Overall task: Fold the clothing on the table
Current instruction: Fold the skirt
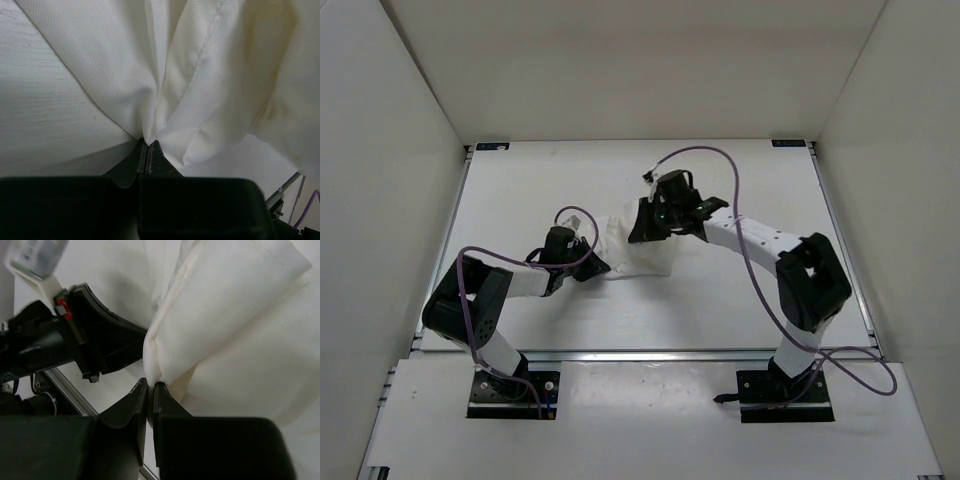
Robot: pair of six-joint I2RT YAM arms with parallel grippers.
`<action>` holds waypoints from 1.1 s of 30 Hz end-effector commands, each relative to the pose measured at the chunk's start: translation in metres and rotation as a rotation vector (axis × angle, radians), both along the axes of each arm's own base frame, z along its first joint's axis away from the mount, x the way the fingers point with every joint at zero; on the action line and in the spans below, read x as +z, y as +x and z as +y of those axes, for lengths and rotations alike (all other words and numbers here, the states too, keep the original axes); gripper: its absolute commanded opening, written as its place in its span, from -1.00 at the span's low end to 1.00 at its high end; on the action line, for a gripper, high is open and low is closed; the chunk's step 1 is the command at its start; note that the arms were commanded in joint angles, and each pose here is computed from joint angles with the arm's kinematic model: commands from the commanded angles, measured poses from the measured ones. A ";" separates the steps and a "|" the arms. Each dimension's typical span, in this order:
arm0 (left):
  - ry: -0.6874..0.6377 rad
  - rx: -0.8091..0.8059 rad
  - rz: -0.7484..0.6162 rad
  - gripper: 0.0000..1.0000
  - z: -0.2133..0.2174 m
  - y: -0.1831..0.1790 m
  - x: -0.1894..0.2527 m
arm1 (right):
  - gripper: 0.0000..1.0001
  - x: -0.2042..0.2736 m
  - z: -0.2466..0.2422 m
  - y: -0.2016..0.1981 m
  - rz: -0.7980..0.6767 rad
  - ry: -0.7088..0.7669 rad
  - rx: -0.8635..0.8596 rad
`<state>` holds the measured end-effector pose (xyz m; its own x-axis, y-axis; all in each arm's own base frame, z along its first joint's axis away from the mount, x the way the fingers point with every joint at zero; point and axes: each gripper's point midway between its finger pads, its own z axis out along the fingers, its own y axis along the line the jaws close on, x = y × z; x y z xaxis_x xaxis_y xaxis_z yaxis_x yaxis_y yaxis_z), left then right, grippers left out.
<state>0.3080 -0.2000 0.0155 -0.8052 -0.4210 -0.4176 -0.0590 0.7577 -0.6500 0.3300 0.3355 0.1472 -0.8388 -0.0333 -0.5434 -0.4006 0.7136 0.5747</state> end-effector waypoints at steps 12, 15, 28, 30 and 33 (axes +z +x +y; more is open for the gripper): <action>-0.011 0.026 0.061 -0.72 0.017 -0.021 -0.014 | -0.77 -0.046 0.092 -0.023 0.124 0.053 0.204; -0.048 0.047 0.050 -0.19 0.021 -0.022 -0.008 | -0.34 -0.029 0.097 -0.025 0.127 0.092 0.248; -0.148 0.125 -0.040 0.29 0.046 -0.033 0.047 | -0.25 0.115 -0.009 -0.053 -0.151 0.303 0.113; -0.163 0.080 -0.068 0.34 0.047 -0.040 0.064 | -0.53 0.110 -0.035 -0.051 -0.149 0.300 0.057; -0.066 -0.020 -0.064 0.44 0.052 -0.045 0.085 | -0.55 0.111 -0.069 -0.052 -0.181 0.290 -0.011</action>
<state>0.2755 -0.1471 0.0816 -0.7236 -0.5461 -0.4221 -0.0674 0.6646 -0.7442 0.2816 0.2864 0.2688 -0.7230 0.1318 -0.6781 -0.5352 0.5139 0.6705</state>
